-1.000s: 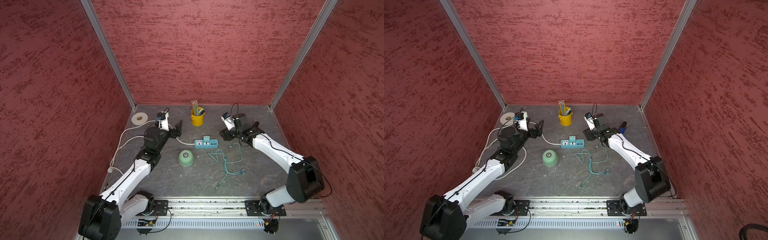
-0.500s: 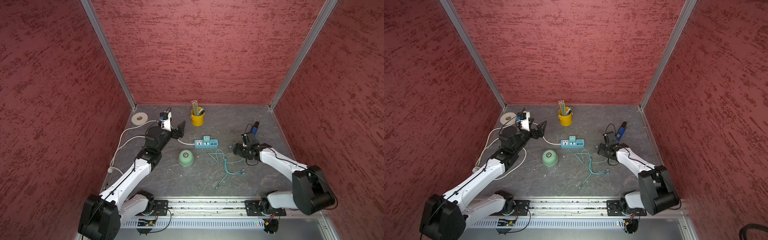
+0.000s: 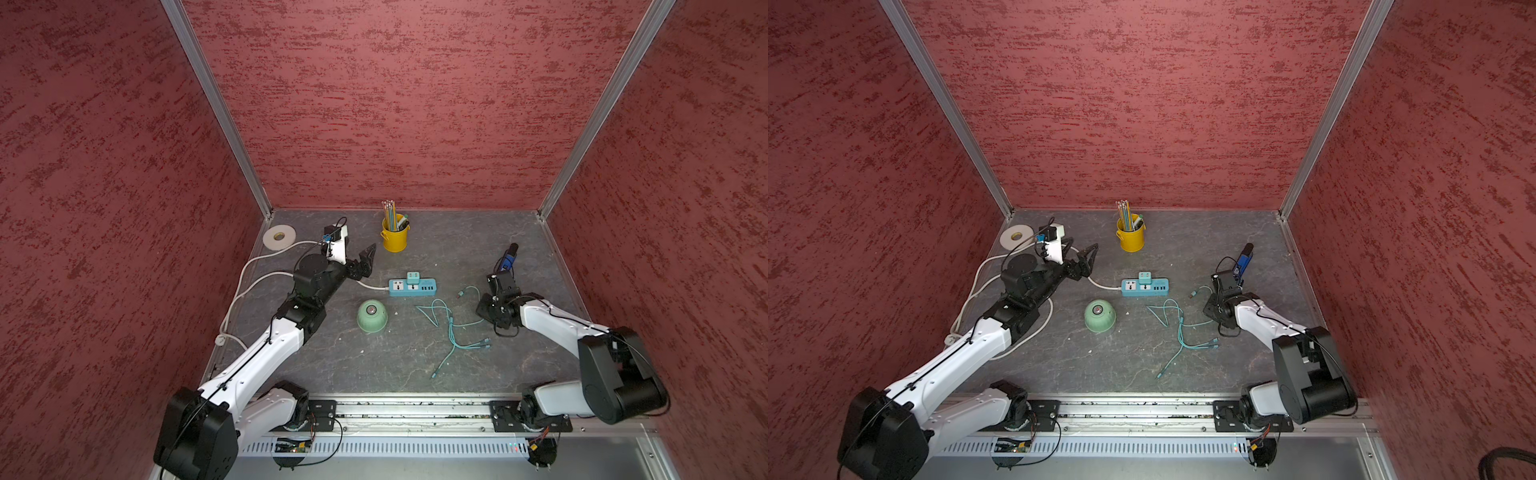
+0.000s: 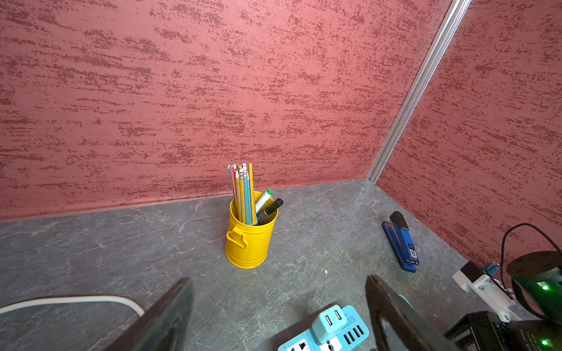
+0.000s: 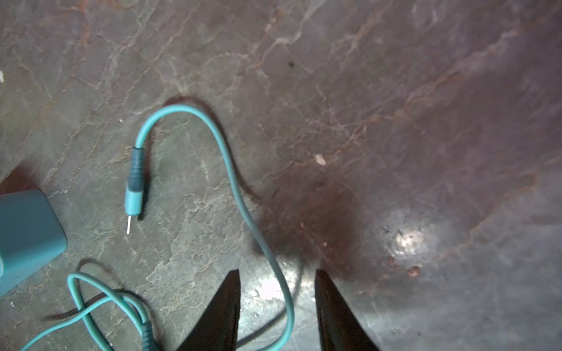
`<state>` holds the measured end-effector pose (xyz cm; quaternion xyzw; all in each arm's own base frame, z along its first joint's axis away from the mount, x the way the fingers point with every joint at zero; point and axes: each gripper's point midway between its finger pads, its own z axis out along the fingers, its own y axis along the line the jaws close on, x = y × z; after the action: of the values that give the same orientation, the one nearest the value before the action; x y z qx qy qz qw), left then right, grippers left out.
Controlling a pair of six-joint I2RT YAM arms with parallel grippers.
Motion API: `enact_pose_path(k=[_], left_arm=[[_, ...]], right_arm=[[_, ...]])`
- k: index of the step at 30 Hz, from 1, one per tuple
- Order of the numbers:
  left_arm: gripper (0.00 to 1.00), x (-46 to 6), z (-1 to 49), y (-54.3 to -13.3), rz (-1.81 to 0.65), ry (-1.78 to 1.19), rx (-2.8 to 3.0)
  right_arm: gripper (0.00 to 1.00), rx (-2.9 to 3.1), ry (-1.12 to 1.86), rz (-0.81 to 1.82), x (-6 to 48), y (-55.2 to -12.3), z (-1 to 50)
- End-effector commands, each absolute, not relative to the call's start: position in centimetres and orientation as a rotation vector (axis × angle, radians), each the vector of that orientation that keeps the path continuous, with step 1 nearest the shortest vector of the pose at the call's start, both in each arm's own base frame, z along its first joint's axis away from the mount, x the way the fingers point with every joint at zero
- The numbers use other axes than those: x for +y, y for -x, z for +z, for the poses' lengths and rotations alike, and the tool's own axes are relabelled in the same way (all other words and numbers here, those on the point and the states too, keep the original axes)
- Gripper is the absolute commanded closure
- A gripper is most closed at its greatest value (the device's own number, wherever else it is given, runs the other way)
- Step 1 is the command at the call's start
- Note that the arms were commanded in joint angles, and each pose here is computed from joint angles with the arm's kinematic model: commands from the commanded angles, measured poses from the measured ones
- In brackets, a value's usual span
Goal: Charge the cordless meat grinders
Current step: Pick up the charging cable from the center of the board.
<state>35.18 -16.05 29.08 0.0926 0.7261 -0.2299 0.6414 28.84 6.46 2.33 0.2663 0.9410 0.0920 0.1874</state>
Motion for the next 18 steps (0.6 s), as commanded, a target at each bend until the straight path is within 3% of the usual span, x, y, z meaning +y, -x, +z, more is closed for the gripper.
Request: enact_pose_path(k=[1,4,10,18], left_arm=[[0.11,-16.4,31.0,-35.2,-0.547,-0.207,1.618],[0.11,-16.5,31.0,-35.3,-0.548,-0.208,1.619],[0.12,-16.9,31.0,-35.3,-0.557,-0.219,1.623],[0.13,-22.7,30.4,-34.0,-0.572,-0.520,1.604]], right_arm=[[0.65,2.637,-0.789,0.297,6.5,-29.0,1.6],[0.73,2.644,-0.798,0.322,6.7,-28.9,1.1],[0.99,2.599,-0.785,0.317,6.3,-29.5,2.2],[1.00,2.400,-0.551,0.417,7.3,-32.7,9.3]])
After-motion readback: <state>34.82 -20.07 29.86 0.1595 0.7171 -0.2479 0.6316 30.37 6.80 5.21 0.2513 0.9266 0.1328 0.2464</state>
